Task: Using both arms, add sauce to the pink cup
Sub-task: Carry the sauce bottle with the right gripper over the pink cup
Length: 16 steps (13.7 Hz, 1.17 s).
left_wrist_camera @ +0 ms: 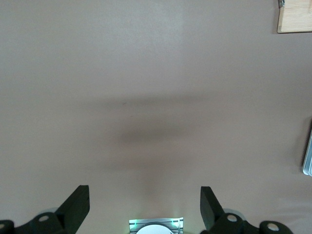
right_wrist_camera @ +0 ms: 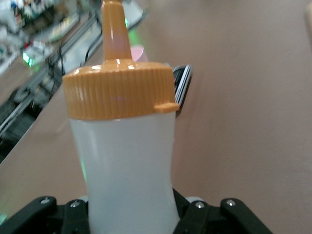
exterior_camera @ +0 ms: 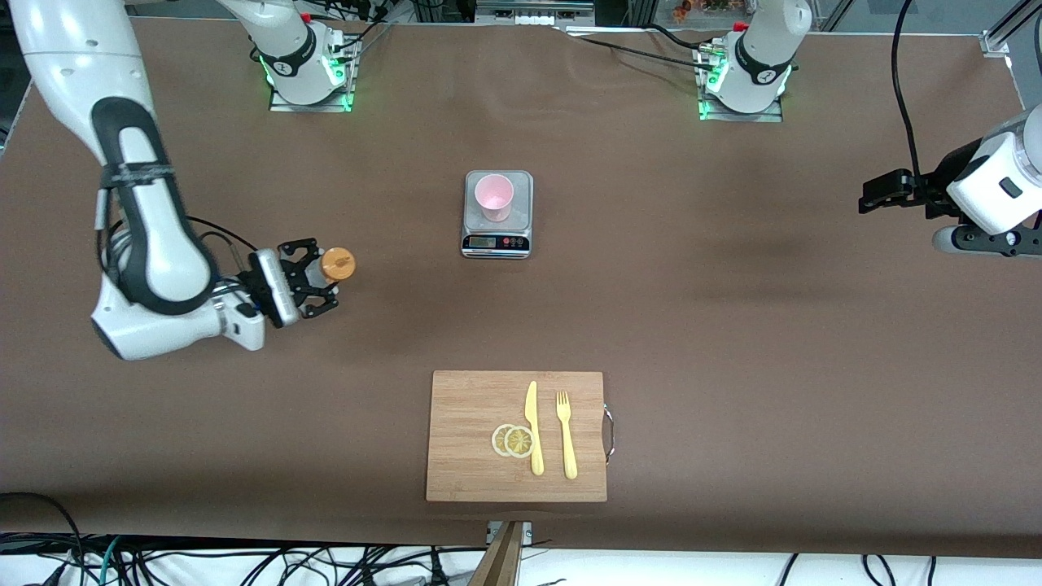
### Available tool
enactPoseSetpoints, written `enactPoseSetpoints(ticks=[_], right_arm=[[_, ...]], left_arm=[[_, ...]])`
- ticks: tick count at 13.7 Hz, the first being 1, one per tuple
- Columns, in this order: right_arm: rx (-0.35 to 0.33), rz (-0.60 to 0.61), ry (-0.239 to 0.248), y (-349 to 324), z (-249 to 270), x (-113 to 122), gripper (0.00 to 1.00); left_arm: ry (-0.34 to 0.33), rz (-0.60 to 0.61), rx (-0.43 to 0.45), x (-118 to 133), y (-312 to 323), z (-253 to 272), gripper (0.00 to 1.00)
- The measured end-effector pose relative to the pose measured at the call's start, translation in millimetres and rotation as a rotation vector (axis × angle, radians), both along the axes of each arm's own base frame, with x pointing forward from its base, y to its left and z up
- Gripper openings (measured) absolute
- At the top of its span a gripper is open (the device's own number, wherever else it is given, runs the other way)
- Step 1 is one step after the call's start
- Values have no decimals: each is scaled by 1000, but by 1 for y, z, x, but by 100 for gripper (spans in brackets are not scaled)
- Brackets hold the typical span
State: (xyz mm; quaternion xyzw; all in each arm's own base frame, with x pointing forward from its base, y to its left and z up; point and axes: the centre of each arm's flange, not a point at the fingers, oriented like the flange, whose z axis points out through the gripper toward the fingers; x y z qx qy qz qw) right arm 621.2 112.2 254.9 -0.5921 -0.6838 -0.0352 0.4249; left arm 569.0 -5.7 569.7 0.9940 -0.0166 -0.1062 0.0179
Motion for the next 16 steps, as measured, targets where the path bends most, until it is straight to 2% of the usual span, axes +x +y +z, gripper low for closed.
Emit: enactPoseSetpoints(ticks=[2, 5, 8, 13, 16], right_arm=[[-129, 75, -5, 37, 6, -8, 32], [-360, 181, -18, 100, 16, -30, 32], [-571, 228, -55, 162, 27, -57, 32], [-802, 252, -113, 221, 36, -97, 32], [-899, 272, -149, 244, 40, -117, 32]], left_arm=[[0, 0, 0, 0, 0, 0, 100], [0, 0, 0, 0, 0, 0, 100], [2, 0, 0, 0, 0, -1, 100], [5, 1, 0, 1, 0, -3, 100], [6, 2, 0, 1, 1, -3, 100]])
